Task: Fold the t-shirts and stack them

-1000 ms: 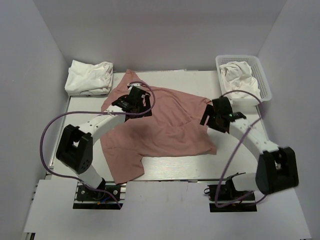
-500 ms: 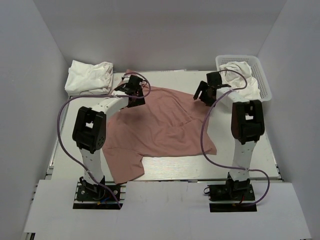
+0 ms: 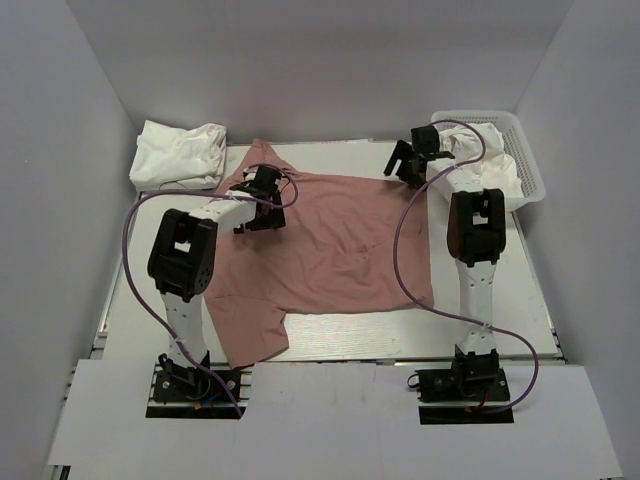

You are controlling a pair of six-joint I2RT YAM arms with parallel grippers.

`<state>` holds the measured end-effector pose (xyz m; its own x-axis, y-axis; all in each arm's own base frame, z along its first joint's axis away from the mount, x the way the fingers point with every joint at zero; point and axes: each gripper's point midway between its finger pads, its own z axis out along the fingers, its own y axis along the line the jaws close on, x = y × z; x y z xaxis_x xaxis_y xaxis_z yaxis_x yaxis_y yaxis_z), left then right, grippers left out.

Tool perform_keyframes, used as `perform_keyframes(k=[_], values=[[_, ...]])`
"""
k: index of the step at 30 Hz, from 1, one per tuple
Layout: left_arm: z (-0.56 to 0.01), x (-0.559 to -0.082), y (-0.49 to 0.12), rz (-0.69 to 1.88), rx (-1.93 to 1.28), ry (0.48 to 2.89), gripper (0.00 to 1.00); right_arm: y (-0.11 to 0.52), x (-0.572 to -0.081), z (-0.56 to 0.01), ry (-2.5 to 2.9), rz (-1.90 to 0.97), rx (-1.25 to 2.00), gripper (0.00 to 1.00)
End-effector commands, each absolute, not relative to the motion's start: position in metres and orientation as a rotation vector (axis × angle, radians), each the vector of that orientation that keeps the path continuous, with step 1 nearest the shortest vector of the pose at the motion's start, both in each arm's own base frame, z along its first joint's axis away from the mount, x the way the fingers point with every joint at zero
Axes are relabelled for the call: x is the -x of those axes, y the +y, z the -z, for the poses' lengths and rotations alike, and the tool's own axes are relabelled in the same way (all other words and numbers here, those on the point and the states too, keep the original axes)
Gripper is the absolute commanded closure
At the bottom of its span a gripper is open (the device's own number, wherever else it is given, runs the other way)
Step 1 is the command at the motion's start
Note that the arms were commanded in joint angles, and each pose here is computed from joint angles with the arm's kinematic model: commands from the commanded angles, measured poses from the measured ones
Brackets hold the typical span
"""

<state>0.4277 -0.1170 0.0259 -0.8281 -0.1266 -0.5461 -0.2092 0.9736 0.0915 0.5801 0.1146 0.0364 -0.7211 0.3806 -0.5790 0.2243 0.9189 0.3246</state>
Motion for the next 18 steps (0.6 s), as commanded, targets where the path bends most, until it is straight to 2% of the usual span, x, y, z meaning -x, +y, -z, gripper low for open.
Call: perform_keyframes(k=[1, 7, 9, 10, 11, 14, 15, 18], values=[[-0.046, -0.445, -0.114, -0.172, 0.261, 2.495, 0.00, 0.092, -0.588, -0.014, 2.446, -0.192, -0.368, 0.10], [-0.070, -0.452, -0.122, -0.102, 0.261, 2.453, 0.00, 0.116, -0.602, -0.086, 2.312, -0.271, -0.073, 0.10], [-0.079, -0.448, -0.125, -0.058, 0.268, 2.440, 0.00, 0.125, -0.590, -0.087, 2.322, -0.254, -0.003, 0.10], [-0.076, -0.443, -0.123, -0.060, 0.267, 2.442, 0.00, 0.126, -0.587, -0.118, 2.268, -0.236, 0.021, 0.10], [-0.076, -0.439, -0.124, -0.045, 0.274, 2.447, 0.00, 0.124, -0.570, -0.095, 2.326, -0.213, 0.028, 0.10], [-0.076, -0.429, -0.122, -0.023, 0.284, 2.446, 0.00, 0.121, -0.546, -0.121, 2.278, -0.160, -0.053, 0.10], [-0.071, -0.425, -0.121, -0.026, 0.295, 2.457, 0.00, 0.117, -0.521, -0.088, 2.362, -0.146, -0.072, 0.10], [-0.065, -0.413, -0.119, -0.024, 0.302, 2.479, 0.00, 0.118, -0.495, -0.073, 2.429, -0.177, -0.158, 0.10]])
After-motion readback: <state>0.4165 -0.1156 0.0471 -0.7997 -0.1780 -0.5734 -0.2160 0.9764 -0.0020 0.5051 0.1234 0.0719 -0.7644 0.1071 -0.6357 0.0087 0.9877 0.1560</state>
